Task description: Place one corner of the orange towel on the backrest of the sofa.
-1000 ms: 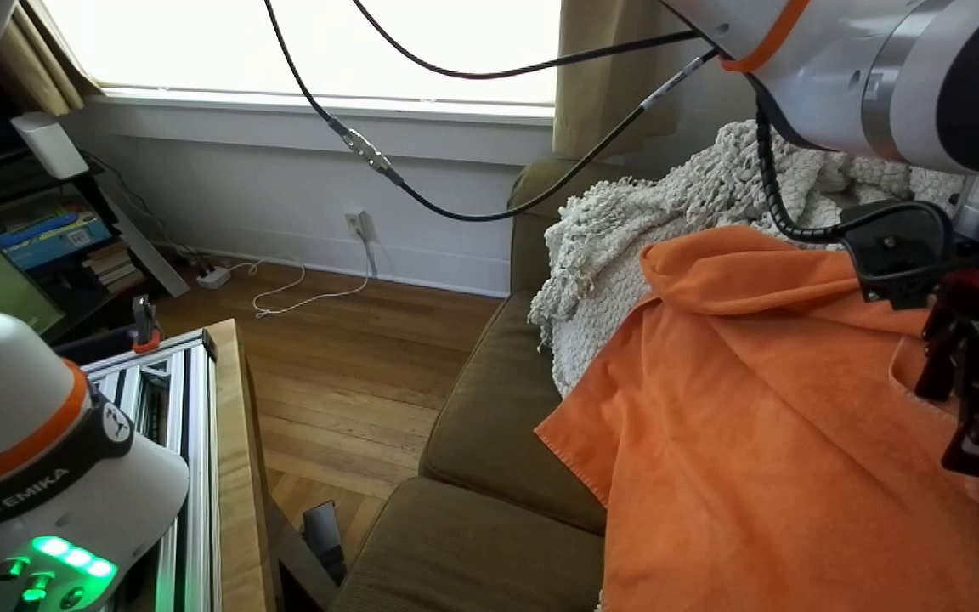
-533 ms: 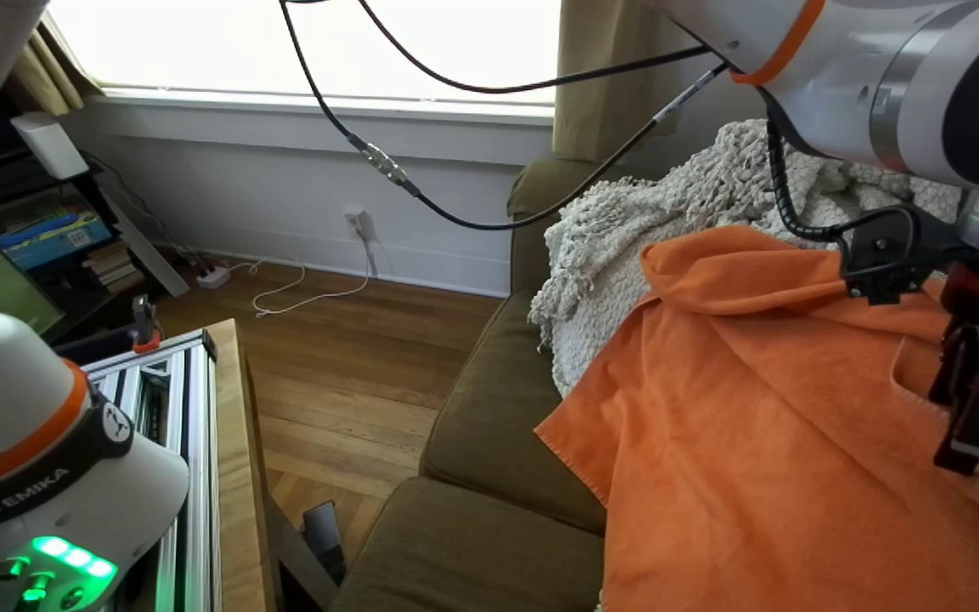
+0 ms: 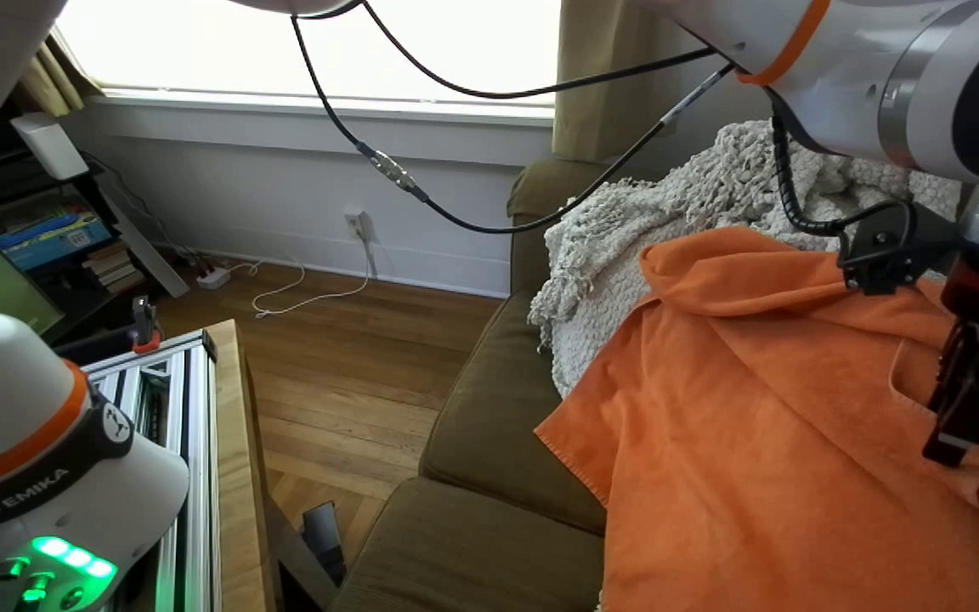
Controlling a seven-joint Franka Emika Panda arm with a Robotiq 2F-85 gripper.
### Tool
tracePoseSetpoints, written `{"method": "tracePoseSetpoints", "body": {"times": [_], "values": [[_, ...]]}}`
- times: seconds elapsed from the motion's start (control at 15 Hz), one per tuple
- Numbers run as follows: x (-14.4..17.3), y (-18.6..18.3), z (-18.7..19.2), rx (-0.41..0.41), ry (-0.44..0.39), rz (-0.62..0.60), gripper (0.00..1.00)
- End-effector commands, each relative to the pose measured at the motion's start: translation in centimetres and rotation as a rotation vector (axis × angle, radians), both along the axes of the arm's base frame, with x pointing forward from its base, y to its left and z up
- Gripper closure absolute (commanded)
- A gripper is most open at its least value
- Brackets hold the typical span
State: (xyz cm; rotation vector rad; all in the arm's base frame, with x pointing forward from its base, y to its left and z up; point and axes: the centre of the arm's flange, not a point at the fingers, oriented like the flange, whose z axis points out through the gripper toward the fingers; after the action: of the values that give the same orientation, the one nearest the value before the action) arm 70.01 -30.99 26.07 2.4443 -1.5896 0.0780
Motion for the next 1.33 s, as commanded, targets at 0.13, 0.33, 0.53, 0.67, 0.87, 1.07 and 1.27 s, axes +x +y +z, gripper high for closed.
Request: {"method": "tracePoseSetpoints", "body": {"times": [0.13, 0.33, 0.53, 0.67, 0.87, 1.07, 1.27], "values": [[0.2, -0.6, 1.4, 0.030, -0.006, -0.033, 0.89], [0.1, -0.5, 1.9, 0.029, -0.009, -0.029, 1.00], [-0.4, -0.3, 4.0, 0.000, -0.053, -0.021, 0.99], [-0.8, -1.1, 8.0, -0.032, -0.141, -0.021, 0.99], [-0.5, -2.6, 16.1, -0.103, -0.335, -0.003, 0.99], [0.7, -2.8, 22.4, -0.182, -0.521, 0.010, 0.99], [2.2, -1.6, 26.0, -0.247, -0.701, 0.060, 0.99]]}}
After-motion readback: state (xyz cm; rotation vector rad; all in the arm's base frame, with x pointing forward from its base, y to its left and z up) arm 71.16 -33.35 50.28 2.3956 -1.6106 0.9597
